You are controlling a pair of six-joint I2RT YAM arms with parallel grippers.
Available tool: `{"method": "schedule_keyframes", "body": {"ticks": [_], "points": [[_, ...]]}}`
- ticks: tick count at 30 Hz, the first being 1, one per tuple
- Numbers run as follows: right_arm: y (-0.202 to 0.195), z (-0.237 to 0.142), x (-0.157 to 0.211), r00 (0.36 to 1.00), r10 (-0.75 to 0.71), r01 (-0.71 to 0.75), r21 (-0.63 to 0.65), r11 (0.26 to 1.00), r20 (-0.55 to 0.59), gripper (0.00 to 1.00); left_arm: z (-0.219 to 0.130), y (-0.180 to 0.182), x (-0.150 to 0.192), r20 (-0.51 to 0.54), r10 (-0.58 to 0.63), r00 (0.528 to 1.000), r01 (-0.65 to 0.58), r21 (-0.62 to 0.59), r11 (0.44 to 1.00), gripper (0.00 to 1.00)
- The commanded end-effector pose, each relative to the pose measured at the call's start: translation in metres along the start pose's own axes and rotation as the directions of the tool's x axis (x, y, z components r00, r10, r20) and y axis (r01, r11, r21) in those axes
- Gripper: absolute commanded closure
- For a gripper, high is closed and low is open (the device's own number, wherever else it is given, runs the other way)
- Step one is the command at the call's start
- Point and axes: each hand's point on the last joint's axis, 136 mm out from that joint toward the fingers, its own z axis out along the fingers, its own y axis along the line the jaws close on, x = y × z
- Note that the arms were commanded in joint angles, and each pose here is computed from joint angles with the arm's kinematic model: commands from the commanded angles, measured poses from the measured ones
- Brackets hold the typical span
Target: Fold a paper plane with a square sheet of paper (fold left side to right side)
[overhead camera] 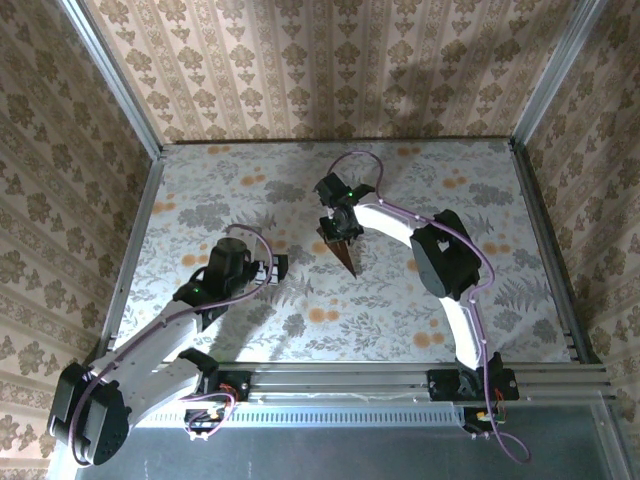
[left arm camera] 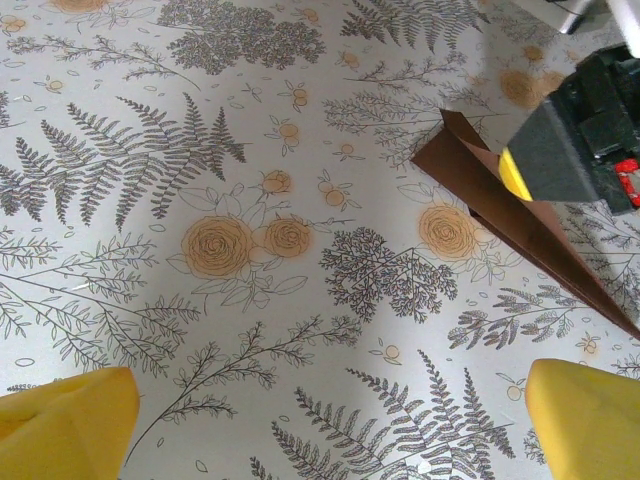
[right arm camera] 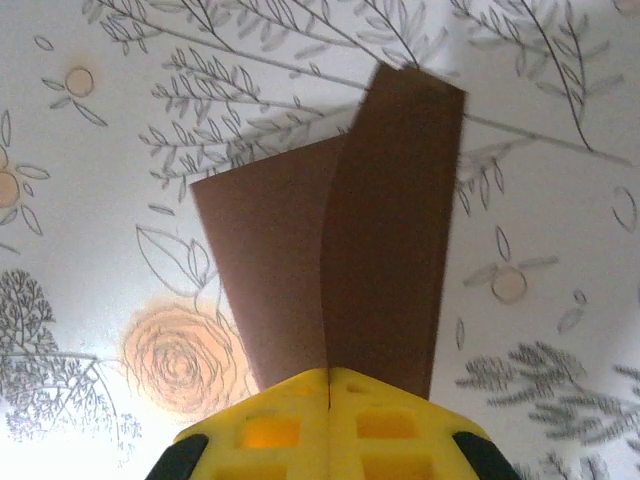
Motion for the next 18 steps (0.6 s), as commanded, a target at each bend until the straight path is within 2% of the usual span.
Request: {"method": "schedule_keyframes", "body": {"ticks": [1, 4, 7, 13, 18], "points": [[-0.01, -0.041, -0.01, 0.996, 0.032, -0.032, 0.002, 0.999, 0.085, 1.0, -0.007, -0.003, -0.016, 0.037, -0.01, 0.999, 0.01, 0.014, 1.0, 0.0], [-0.016, -0.064, -0.009, 0.988, 0.07, -0.062, -0.055, 0.997, 0.138, 1.0, -0.012, -0.003, -0.024, 0.062, -0.002, 0.998, 0.001, 0.022, 1.0, 0.0], [-0.018, -0.089, -0.011, 0.971, 0.138, -0.097, -0.205, 0.974, 0.195, 1.0, -0.018, -0.007, -0.033, 0.088, 0.014, 0.996, -0.019, 0.057, 0.998, 0.0], [-0.023, -0.118, 0.0, 0.93, 0.314, -0.167, -0.542, 0.824, 0.19, 0.99, -0.039, -0.021, -0.063, 0.174, 0.099, 0.98, -0.125, 0.145, 0.982, 0.0], [-0.014, -0.111, 0.011, 0.924, 0.356, -0.184, -0.657, 0.731, 0.137, 1.0, -0.053, -0.024, -0.089, 0.218, 0.146, 0.965, -0.182, 0.158, 0.97, 0.0]]}}
